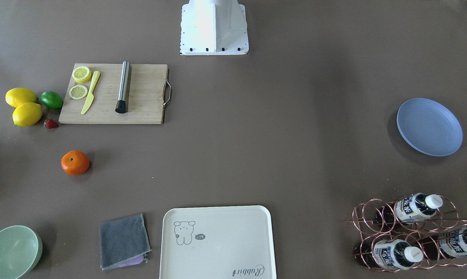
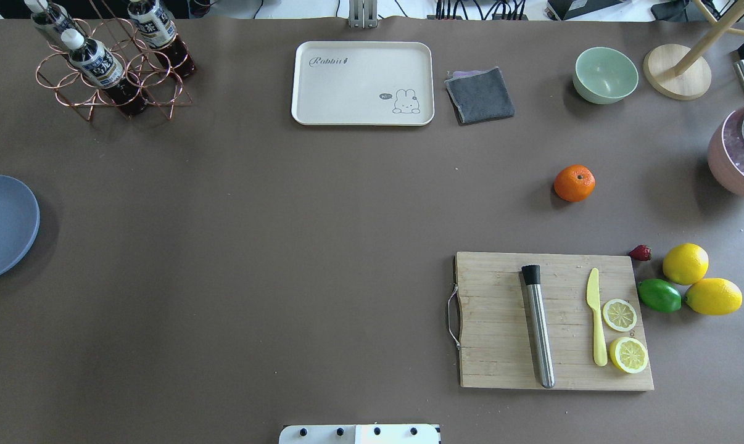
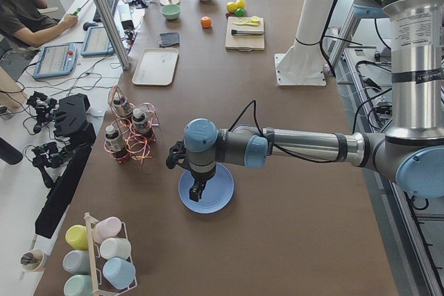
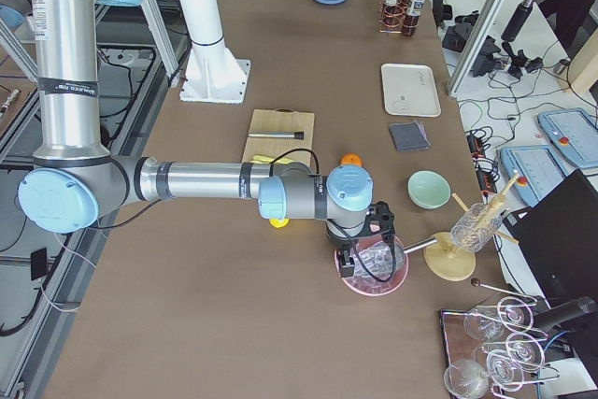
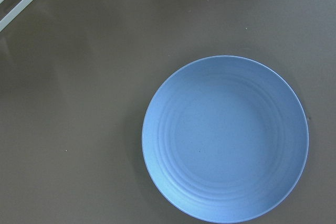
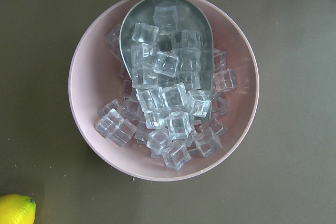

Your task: Pick orange to plate

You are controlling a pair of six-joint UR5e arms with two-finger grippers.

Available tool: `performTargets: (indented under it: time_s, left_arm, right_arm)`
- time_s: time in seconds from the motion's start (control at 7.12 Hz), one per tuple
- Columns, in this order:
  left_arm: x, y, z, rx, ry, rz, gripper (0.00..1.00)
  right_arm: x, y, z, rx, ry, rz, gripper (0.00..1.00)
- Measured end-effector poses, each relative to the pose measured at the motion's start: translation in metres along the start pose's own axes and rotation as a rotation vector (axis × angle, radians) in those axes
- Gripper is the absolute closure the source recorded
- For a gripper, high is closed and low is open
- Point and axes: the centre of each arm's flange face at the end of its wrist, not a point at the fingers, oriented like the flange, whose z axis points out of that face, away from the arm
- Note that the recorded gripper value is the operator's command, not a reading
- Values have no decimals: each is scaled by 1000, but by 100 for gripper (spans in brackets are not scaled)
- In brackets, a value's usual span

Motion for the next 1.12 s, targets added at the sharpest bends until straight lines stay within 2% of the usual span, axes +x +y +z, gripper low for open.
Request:
performTargets:
  time_s: [1.12]
  left_arm:
    - [-1, 6, 2, -6, 0, -1, 2]
  right_arm:
    - [-3, -2, 0, -1, 3, 1, 0]
